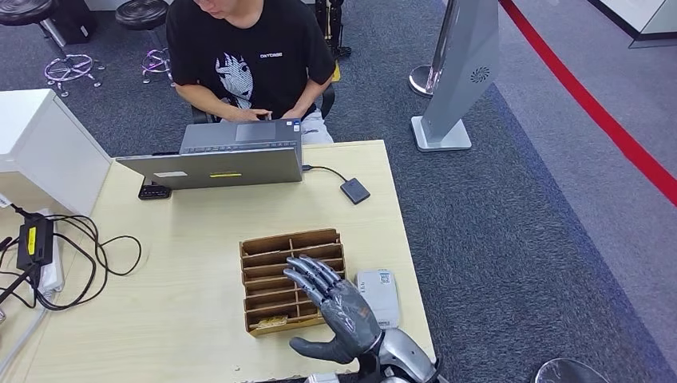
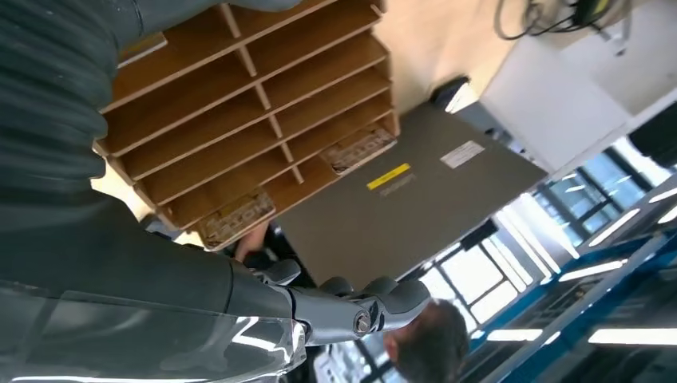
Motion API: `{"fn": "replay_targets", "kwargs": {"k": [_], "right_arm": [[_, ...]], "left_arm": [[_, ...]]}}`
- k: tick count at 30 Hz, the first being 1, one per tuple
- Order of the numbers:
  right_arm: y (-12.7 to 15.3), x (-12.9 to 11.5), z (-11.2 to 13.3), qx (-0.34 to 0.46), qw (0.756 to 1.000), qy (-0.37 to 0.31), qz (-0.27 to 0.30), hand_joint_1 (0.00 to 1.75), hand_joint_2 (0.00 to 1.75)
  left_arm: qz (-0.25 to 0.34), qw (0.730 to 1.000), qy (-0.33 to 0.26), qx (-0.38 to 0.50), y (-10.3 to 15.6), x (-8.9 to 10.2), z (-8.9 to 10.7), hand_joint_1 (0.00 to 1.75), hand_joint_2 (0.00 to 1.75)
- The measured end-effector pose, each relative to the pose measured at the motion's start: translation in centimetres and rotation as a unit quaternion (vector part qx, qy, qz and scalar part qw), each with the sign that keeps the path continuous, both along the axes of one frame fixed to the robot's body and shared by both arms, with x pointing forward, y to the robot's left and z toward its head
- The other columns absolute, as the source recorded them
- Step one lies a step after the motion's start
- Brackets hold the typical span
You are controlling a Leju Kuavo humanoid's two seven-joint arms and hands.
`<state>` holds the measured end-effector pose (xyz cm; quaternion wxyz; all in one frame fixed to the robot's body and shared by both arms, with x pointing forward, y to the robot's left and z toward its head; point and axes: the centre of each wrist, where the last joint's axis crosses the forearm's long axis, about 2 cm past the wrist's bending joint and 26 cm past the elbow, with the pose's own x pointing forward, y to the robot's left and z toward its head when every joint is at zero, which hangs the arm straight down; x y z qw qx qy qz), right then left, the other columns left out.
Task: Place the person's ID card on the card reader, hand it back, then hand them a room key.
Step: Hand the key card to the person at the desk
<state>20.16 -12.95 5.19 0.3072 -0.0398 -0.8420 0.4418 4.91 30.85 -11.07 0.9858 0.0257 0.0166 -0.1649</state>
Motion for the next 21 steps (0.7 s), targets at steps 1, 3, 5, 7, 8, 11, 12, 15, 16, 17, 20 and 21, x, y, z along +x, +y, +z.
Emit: {"fn": "replay_targets", "kwargs": {"k": [1,3,5,7,8,11,12,15,16,17,20,21], "right_arm": [[0.1,-0.1,-0.5,-0.012,1.0,-0.011,-0.009,0.0,1.75],[0.1,-0.4,-1.5,-0.036,0.999,-0.031,-0.02,0.0,1.75],[0.1,-0.6,-2.3,-0.057,0.997,-0.037,-0.02,0.0,1.75],[0.1,-0.8,-2.9,-0.073,0.996,-0.038,-0.016,0.0,1.75],[0.1,-0.9,-3.1,-0.083,0.996,-0.04,-0.012,0.0,1.75],[0.0,-1.1,-3.5,-0.108,0.993,-0.052,-0.004,0.0,1.75],[0.0,-1.1,-3.6,-0.113,0.992,-0.054,-0.003,0.0,1.75],[-0.2,-1.0,-3.9,-0.12,0.991,-0.052,-0.006,0.0,1.75],[-0.2,-1.0,-4.0,-0.122,0.991,-0.052,-0.007,0.0,1.75],[-0.3,-1.0,-4.0,-0.124,0.991,-0.051,-0.008,0.0,1.75],[-0.3,-1.0,-4.1,-0.137,0.989,-0.057,-0.013,0.0,1.75],[-0.4,-1.0,-4.1,-0.145,0.987,-0.062,-0.015,0.0,1.75]], "left_arm": [[-0.001,1.0,0.0,0.0,0.0,0.0,0.0,0.0,1.75],[-0.003,1.0,0.0,0.0,0.0,0.0,0.0,0.0,1.75],[-0.005,1.0,0.001,0.001,0.0,0.0,0.0,0.0,1.75],[-0.005,1.0,0.001,0.001,0.0,0.0,0.0,0.0,1.75],[-0.006,1.0,0.001,0.001,0.0,0.0,0.0,0.0,1.75],[-0.006,1.0,0.001,0.001,0.0,0.0,0.0,0.0,1.75],[-0.006,1.0,0.001,0.001,0.0,0.0,0.0,0.0,1.75],[-0.006,1.0,0.001,0.001,0.0,0.0,0.0,0.0,1.75],[-0.006,1.0,0.001,0.001,0.0,0.0,0.0,0.0,1.75],[-0.006,1.0,0.001,0.001,0.0,0.0,0.0,0.0,1.75],[-0.006,1.0,0.001,0.001,0.0,0.0,0.0,0.0,1.75],[-0.007,1.0,0.001,0.001,0.0,0.0,0.0,0.0,1.75]]}}
